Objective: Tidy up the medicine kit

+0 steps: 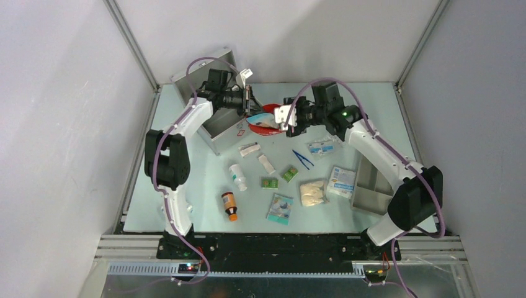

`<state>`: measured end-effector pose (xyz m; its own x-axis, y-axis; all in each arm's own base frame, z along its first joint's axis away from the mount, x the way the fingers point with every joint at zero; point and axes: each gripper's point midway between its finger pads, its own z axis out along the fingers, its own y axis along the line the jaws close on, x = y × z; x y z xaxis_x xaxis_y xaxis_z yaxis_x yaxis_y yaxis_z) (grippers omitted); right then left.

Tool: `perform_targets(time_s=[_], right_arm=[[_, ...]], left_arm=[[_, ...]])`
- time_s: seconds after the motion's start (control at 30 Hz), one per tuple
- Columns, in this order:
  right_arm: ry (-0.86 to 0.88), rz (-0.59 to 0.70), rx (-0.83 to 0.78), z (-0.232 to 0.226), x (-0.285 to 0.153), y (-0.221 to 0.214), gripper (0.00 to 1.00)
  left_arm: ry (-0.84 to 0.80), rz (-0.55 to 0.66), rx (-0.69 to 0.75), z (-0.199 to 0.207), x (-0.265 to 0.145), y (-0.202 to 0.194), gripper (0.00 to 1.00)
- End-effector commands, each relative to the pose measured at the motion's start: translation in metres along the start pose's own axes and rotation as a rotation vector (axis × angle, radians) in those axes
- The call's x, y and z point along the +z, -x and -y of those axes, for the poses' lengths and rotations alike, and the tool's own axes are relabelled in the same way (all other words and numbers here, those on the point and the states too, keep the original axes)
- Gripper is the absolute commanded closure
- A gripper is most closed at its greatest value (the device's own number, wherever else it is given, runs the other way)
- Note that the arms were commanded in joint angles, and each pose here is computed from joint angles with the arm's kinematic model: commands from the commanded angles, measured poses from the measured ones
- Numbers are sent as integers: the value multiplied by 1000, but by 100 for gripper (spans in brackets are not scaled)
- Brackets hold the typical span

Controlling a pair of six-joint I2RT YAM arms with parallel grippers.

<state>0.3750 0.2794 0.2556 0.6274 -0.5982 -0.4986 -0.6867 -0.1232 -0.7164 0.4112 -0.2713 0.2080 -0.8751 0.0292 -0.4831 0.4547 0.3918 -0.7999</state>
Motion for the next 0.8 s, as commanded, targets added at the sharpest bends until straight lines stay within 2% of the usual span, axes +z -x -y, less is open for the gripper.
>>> perform_targets(time_s=[0.0, 0.1, 0.2, 0.43, 0.57, 0.77], right_arm=[[9, 151, 342, 15, -13, 36, 33], [38, 210, 532, 25, -8, 44, 39], [81, 239, 615, 25, 3, 41, 44], [162, 254, 625, 10, 16, 38, 55], [189, 220, 624, -2, 26, 30, 55], [133, 186, 663, 6, 50, 17, 58]], left_arm=[[-43, 37, 64, 26, -9, 19, 100], [-50, 39, 78, 29, -11, 20, 100], [-53, 39, 90, 31, -12, 19, 100], [-55, 43, 110, 35, -15, 19, 100], [-63, 42, 130, 41, -15, 18, 100], [-75, 37, 148, 45, -15, 17, 100]])
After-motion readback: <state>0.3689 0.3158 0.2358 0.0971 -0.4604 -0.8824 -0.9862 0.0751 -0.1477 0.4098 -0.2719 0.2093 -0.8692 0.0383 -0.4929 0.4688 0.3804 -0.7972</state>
